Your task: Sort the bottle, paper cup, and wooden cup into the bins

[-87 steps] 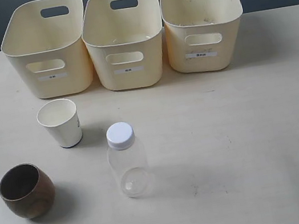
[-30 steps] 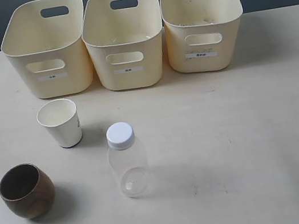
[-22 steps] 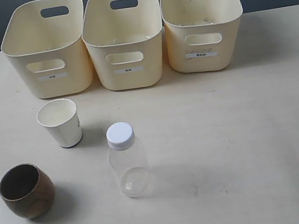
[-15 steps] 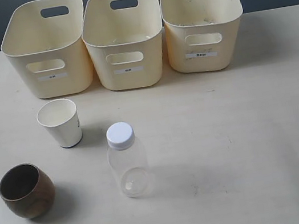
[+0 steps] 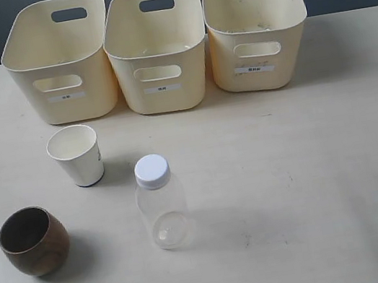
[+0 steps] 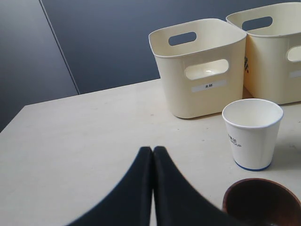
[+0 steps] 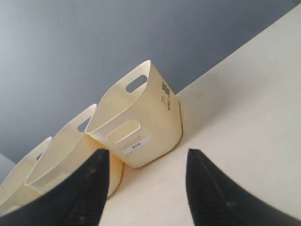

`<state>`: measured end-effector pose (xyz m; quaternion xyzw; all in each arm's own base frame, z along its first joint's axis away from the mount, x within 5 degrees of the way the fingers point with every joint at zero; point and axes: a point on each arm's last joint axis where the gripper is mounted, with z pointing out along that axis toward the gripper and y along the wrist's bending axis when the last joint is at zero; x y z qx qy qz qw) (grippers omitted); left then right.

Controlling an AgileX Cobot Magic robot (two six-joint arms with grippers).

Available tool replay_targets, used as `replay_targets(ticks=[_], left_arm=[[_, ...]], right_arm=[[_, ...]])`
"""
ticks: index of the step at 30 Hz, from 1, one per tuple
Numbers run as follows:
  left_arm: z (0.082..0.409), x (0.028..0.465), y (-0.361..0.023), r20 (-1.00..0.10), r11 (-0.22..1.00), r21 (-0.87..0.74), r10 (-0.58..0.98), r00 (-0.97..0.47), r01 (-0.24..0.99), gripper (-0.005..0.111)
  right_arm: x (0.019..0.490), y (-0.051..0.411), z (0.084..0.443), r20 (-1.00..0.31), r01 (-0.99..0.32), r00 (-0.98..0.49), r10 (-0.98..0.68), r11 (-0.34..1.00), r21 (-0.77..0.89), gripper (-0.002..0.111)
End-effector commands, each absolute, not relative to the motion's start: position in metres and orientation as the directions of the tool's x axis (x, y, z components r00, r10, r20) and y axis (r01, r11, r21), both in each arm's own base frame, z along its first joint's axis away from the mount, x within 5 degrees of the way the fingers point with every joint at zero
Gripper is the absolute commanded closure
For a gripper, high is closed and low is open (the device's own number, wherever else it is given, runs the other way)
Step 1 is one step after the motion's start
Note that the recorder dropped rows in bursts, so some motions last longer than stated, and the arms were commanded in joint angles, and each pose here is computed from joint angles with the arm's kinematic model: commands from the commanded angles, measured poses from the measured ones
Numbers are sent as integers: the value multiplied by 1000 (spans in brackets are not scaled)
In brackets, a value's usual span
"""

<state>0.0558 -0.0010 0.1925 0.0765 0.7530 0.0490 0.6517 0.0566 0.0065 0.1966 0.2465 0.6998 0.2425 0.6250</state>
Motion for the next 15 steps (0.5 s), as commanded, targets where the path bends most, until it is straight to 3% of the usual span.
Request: replay_targets(ticks=[1,5,9,12,15], left_arm=[[193,56,-1,-975,983,177,183,-129,52,107],[193,56,-1,-975,983,177,183,-129,52,107],[193,56,-1,-975,983,177,183,-129,52,107],[193,56,-1,-975,983,177,183,-129,52,107],[193,56,-1,-975,983,177,183,-129,52,107]], right_arm=[[56,9,195,-799,19,-124,589,806,591,68],[55,18,203,-859,-99,-135,495,855,508,90],[42,42,242,-913,-447,-28,407,812,376,109],[26,60,261,-946,-665,88,311,726,177,109],[21,62,271,-950,-677,140,280,727,114,109]])
